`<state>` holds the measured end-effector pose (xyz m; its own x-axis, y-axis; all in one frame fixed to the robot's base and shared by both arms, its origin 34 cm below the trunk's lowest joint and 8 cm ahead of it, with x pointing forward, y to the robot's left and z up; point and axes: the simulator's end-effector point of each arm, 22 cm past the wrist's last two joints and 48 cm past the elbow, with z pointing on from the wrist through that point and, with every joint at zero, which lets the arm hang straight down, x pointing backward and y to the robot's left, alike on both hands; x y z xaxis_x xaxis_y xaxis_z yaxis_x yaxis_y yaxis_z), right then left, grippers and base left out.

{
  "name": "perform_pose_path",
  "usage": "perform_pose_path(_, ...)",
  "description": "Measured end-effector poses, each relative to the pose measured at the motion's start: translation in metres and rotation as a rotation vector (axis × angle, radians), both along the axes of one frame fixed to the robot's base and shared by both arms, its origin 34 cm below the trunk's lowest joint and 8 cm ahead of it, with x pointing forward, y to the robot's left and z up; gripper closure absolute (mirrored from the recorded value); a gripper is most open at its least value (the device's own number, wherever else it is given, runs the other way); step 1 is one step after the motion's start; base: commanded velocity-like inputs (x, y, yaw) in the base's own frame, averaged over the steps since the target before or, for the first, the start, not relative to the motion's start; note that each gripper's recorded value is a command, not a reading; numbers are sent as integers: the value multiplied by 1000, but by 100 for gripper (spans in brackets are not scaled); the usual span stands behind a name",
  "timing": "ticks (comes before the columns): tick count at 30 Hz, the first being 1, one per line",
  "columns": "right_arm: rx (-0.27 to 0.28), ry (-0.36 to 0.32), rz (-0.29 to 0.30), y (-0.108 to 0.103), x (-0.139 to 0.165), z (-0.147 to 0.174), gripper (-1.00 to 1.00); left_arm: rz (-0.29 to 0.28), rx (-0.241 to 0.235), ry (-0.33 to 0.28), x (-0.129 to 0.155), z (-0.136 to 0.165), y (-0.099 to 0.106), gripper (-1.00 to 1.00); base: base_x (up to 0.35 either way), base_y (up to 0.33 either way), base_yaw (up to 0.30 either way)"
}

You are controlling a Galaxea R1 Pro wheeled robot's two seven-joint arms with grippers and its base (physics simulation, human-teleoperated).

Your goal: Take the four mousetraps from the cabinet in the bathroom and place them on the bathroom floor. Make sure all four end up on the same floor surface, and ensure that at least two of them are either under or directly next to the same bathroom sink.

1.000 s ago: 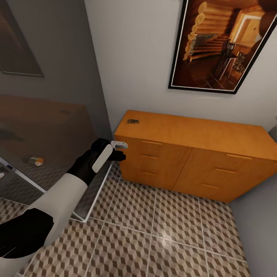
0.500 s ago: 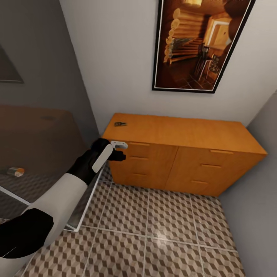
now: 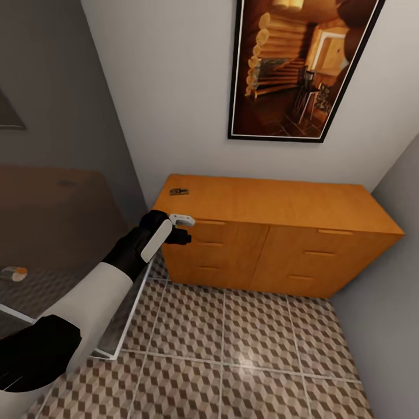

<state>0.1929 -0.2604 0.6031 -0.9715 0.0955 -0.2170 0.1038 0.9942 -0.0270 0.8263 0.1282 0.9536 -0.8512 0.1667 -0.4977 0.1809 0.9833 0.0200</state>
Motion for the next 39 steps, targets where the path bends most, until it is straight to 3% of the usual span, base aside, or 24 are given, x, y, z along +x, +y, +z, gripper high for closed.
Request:
perform_pose_path(17,6,-6,1,1,3,1,100,-4,4,-7,0,5,-1,-100,213,195,-108)
perform_pose_path(39,17,-15,1,10,6,1,100,-2,3,-12,0,8,0,-100,10,8,-72)
